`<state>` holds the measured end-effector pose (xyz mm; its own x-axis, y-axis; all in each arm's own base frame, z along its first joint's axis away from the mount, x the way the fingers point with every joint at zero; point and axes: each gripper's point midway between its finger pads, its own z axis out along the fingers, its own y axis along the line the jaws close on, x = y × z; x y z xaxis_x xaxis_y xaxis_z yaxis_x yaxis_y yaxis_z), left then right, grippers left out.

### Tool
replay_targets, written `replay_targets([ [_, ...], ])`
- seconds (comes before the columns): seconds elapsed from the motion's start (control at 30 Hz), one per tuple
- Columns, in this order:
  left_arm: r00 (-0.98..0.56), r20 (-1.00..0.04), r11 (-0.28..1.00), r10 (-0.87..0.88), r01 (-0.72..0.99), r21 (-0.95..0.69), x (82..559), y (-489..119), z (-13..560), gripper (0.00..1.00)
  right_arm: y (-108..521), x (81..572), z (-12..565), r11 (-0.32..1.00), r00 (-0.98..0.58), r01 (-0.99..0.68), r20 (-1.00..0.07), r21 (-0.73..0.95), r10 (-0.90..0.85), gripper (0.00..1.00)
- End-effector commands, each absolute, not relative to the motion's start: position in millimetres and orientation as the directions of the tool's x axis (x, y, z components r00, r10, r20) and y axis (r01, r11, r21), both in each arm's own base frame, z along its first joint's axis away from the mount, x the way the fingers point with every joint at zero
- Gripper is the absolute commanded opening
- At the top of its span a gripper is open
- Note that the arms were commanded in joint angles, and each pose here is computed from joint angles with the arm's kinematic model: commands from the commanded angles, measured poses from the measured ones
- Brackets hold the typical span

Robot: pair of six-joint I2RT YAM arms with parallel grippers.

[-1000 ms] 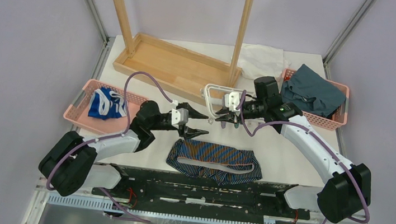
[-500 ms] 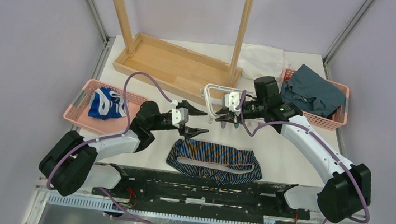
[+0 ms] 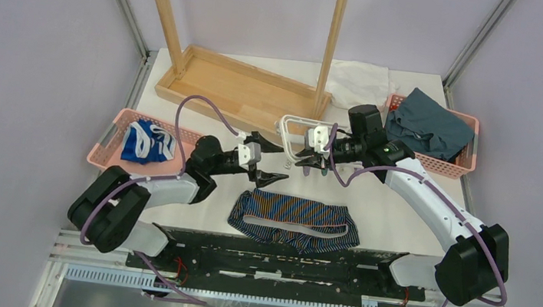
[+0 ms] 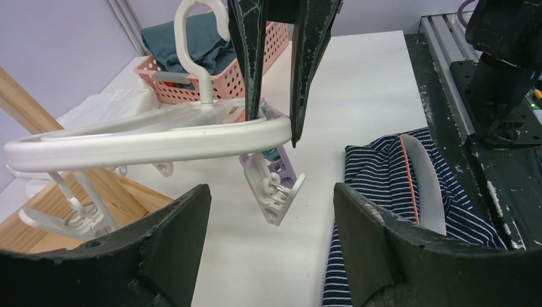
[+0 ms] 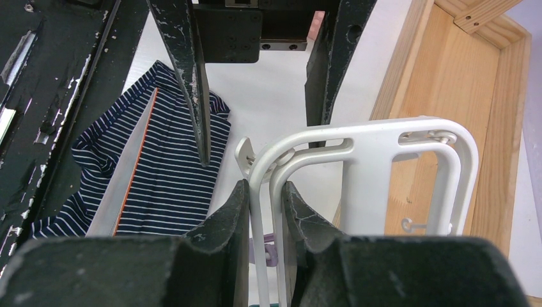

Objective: Clip the underwear to the hanger

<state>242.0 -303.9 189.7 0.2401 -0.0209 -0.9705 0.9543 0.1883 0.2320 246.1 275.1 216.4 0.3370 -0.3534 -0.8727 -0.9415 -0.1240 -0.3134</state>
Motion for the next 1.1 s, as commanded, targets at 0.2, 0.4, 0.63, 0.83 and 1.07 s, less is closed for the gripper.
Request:
replay_targets([
  [0.2, 0.295, -0.947, 0.084, -0.130, 0.954, 0.286, 236.0, -317.6, 224.4, 0.77, 280.5, 241.6, 246.7, -0.138, 0.423, -0.906, -0.867, -0.400, -0.263, 0.00],
  [0.4, 0.272, -0.953, 0.039, -0.131, 0.962, 0.269, 231.5, -320.4, 222.2, 0.76, 280.6, 242.0, 246.3, -0.138, 0.420, -0.907, -0.869, -0.397, -0.263, 0.00],
  [0.63, 0.259, -0.957, 0.014, -0.133, 0.966, 0.259, 229.7, -322.3, 221.4, 0.74, 280.7, 242.4, 245.8, -0.138, 0.419, -0.908, -0.869, -0.396, -0.264, 0.00],
  [0.83, 0.246, -0.961, 0.009, -0.129, 0.969, 0.247, 231.0, -323.5, 219.1, 0.71, 280.8, 242.3, 245.5, -0.138, 0.419, -0.908, -0.868, -0.396, -0.265, 0.00],
  [1.07, 0.233, -0.965, 0.009, -0.123, 0.972, 0.234, 232.3, -324.4, 217.5, 0.64, 280.7, 242.7, 245.4, -0.136, 0.418, -0.909, -0.869, -0.395, -0.267, 0.00],
])
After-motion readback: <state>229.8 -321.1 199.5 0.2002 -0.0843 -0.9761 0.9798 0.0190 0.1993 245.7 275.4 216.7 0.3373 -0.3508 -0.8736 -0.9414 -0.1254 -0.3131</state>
